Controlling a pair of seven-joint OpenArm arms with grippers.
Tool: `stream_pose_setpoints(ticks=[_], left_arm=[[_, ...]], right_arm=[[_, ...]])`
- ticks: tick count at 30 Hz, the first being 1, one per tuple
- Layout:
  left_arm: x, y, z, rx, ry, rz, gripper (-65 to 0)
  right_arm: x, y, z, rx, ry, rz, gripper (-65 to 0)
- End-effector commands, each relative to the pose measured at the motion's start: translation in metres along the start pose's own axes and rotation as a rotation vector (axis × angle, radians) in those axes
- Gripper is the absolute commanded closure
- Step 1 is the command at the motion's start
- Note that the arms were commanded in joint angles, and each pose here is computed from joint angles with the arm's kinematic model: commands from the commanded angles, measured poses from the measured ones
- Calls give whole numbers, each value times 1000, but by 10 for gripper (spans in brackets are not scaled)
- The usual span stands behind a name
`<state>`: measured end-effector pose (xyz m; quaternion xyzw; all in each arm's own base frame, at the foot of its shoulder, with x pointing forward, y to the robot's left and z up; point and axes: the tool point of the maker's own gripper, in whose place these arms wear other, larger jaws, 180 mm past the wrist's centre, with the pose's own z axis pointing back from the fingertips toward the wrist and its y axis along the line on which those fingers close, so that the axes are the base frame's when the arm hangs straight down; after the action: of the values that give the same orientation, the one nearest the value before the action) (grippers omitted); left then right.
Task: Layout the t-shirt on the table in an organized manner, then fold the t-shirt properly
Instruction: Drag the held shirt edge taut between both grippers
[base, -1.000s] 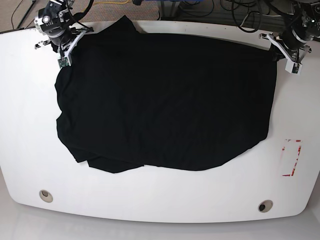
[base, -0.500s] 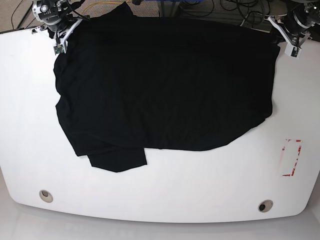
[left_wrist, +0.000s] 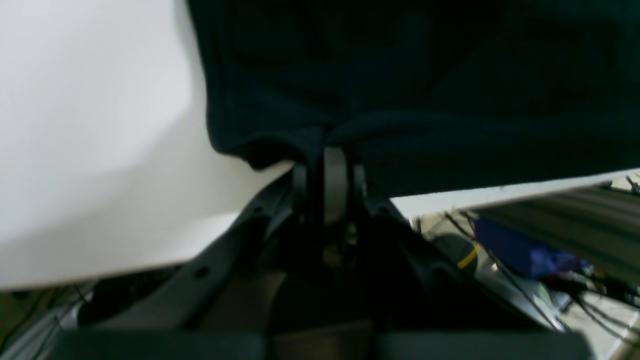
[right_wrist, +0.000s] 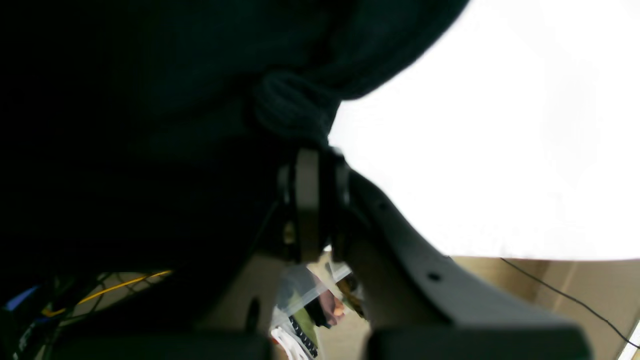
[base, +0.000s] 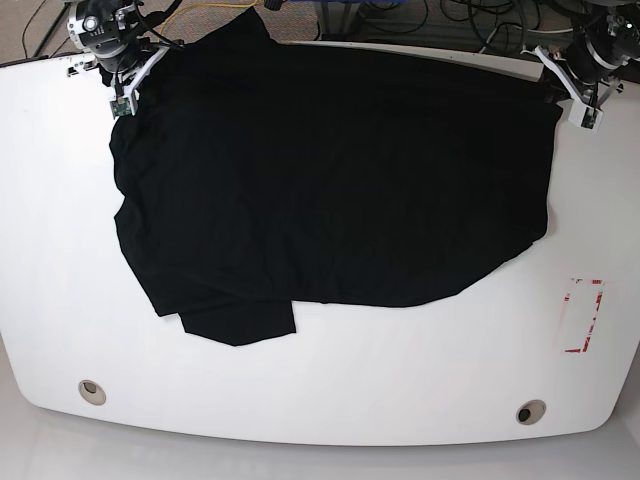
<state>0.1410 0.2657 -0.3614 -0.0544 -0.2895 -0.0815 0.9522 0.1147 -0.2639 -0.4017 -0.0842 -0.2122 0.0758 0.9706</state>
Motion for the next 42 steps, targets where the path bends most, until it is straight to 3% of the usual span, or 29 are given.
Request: stream_pose_setpoints(ticks=[1,19,29,42], left_arm=[[22,8,4,19,-56,-39,0],[57,18,1,41,-140,-59,0],[85,34,-5,134,-169,-118,0],[88,33,-6,133,-170,-132,0]], right_arm=[[11,-7,3,-26,-32,8,-2],[36,-13,0,-41,-92,-1,-2],[53,-15,-4,-42,-129,-15,-3],[42,-18,-4,-47,-108,-29,-3]])
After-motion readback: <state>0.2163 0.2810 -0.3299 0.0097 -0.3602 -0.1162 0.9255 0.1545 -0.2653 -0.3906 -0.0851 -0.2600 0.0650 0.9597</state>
